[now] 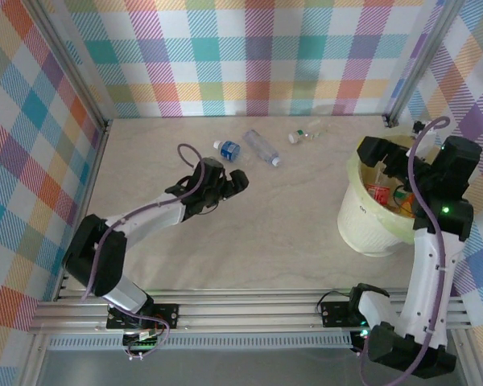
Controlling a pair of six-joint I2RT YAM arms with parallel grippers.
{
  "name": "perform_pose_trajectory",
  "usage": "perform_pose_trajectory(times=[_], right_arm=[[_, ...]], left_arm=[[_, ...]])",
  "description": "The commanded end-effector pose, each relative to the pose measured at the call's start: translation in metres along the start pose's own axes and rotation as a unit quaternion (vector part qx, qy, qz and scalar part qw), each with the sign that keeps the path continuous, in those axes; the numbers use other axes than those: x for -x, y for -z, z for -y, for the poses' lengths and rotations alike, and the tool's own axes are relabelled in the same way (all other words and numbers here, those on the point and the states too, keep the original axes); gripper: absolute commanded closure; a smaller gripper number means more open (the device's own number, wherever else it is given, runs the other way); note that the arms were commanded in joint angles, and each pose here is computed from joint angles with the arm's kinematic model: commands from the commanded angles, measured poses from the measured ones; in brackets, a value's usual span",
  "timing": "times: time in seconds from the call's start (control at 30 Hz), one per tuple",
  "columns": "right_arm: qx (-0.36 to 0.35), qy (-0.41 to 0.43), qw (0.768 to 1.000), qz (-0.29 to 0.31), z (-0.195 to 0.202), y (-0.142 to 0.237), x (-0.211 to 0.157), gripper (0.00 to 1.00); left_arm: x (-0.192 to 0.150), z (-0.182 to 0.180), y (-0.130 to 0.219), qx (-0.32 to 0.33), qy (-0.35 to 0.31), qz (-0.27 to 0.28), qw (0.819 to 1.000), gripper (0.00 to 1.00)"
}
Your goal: Put the plastic bottles in the bin
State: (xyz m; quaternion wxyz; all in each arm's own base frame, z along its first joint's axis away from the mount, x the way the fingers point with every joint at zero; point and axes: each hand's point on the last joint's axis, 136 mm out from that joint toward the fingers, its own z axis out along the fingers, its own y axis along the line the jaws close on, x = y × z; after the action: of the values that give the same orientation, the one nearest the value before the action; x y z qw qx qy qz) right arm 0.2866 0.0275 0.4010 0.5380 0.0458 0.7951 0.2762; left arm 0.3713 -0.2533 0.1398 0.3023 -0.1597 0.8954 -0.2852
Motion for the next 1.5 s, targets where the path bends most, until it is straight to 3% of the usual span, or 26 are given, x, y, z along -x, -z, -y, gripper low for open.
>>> perform_pose_trajectory(times=[0.0,0.1,0.33,0.43,0.53,0.67,0.83,1.13,1.27,1.4,1.47], right_arm=[[0.047,0.022,0.999,-0.007,-0.027,-0.001,-0.010,0.00],[0.090,0.034,0.995,-0.028,-0.051,-0.009,-0.028,0.00],[0.173,0.046,0.980,-0.087,-0.107,-0.041,-0.072,0.00],[0.187,0.066,0.973,-0.116,-0.128,-0.055,-0.094,0.00],[0.161,0.066,0.975,-0.140,-0.134,-0.078,-0.117,0.00],[0.067,0.010,0.980,-0.189,-0.107,-0.110,-0.153,0.00],[0.026,-0.047,0.971,-0.232,-0.094,-0.133,-0.191,0.00],[-0.025,-0.107,0.945,-0.307,-0.098,-0.131,-0.289,0.00],[-0.012,-0.147,0.923,-0.356,-0.105,-0.119,-0.328,0.00],[0.007,-0.121,0.931,-0.344,-0.118,-0.110,-0.330,0.00],[0.051,-0.115,0.936,-0.328,-0.132,-0.109,-0.323,0.00]], left_arm=[[0.016,0.002,-0.010,0.038,0.027,0.022,0.999,0.00],[0.037,-0.017,-0.016,0.105,0.061,0.074,0.990,0.00],[0.085,-0.016,-0.042,0.124,0.088,0.130,0.980,0.00],[0.102,-0.018,-0.062,0.123,0.102,0.126,0.979,0.00],[0.116,-0.024,-0.085,0.125,0.116,0.117,0.978,0.01],[0.133,-0.032,-0.113,0.124,0.134,0.110,0.977,0.03],[0.146,-0.032,-0.143,0.107,0.149,0.097,0.978,0.05],[0.146,-0.047,-0.174,0.116,0.173,0.079,0.975,0.10],[0.142,-0.051,-0.183,0.114,0.179,0.076,0.974,0.14],[0.136,-0.057,-0.190,0.117,0.185,0.069,0.973,0.19],[0.141,-0.051,-0.196,0.098,0.187,0.077,0.974,0.24]])
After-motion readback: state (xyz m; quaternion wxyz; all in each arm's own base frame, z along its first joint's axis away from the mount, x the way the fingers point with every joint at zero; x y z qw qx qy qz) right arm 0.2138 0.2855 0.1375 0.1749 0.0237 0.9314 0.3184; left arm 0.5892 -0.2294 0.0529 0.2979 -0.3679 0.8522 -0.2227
